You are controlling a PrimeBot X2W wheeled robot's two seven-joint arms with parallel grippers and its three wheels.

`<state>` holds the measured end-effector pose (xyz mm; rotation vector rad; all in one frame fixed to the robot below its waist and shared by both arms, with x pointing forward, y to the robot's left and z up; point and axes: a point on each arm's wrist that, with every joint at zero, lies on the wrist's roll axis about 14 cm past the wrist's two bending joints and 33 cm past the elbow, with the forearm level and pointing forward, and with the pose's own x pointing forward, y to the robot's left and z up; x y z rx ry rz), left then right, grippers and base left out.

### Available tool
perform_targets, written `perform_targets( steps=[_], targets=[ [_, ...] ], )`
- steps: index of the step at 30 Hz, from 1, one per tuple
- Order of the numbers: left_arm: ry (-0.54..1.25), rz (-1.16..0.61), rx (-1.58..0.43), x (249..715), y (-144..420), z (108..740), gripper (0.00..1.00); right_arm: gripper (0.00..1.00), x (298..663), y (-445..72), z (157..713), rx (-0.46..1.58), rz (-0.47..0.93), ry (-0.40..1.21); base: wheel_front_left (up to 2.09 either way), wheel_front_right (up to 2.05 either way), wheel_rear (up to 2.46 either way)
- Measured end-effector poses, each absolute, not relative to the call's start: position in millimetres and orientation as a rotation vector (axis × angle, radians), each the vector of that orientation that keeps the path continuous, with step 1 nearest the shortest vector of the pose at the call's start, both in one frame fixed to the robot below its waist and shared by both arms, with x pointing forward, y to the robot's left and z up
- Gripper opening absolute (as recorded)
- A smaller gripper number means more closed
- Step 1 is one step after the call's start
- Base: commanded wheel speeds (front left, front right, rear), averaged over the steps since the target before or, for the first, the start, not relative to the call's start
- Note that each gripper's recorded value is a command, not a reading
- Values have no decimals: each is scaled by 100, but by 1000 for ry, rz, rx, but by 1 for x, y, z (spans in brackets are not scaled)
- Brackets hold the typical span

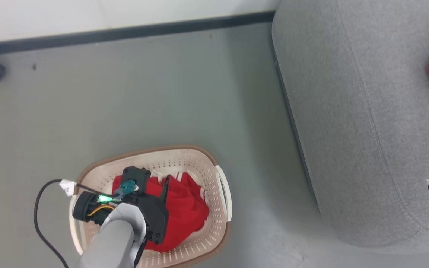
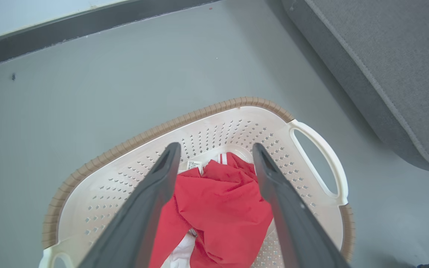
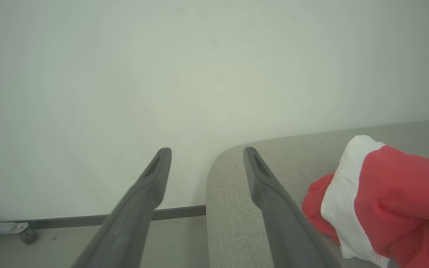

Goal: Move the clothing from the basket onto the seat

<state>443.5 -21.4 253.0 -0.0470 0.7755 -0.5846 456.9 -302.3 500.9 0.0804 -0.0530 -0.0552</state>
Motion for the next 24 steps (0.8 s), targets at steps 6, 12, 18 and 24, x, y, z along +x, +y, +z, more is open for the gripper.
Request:
perform_targets(
  steps=[6,12,18,24],
  targets=[
    [658,-542,-99,446,-14,290,100,100,439,-299,513,94,-50,-74,0,0,0],
    [586,-501,-118,445,-2,317,100,100,424,-293,520,105,-38,-84,0,0,0],
    [483,-416,-180,443,20,355,100,100,406,-280,530,124,-7,-109,0,0,0],
    [385,-327,-211,441,51,386,100,100,392,-265,538,154,24,-133,0,0,0]
  ],
)
